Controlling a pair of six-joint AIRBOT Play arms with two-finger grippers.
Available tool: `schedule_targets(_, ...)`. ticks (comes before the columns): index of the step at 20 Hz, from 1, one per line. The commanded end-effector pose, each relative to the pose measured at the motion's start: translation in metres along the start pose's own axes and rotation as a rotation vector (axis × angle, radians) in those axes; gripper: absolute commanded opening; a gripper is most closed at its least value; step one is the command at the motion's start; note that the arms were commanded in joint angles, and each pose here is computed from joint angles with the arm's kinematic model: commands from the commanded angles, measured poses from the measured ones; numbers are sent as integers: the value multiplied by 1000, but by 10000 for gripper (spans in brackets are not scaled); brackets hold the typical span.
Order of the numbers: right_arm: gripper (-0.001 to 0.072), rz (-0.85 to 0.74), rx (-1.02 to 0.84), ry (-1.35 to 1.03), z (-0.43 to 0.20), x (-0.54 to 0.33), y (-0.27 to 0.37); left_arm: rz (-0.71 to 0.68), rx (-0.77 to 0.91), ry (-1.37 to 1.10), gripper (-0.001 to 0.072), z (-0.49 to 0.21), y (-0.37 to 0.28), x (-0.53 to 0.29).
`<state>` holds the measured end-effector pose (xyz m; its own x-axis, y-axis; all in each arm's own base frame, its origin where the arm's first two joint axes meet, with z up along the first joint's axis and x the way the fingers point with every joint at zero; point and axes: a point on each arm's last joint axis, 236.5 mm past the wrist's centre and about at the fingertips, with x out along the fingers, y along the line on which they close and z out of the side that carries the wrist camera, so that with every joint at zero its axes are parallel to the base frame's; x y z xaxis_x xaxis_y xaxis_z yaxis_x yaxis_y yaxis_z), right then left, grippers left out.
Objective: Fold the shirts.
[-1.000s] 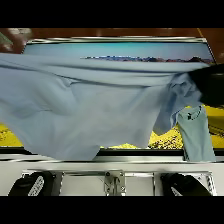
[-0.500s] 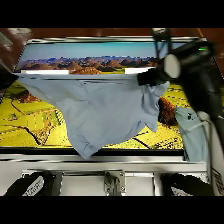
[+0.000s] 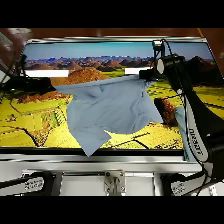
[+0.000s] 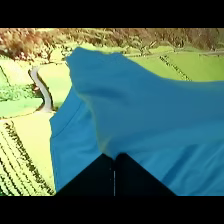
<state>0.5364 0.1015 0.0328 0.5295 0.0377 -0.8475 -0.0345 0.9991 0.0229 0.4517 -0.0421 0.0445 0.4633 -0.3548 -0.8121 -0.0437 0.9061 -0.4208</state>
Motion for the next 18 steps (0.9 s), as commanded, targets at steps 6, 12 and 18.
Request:
schedule_targets(6,529,300,300,99,-12,29,46,-110,-77,238,374,-52,-34,69)
schedule_targets(12,684,69,57,190,-37,-62,-51,-58,-75,337,619,-42,18,-20)
schedule_targets(18,579,-84,234,491,-143,-124,-162,-84,-212,443,712,-156,64,-46)
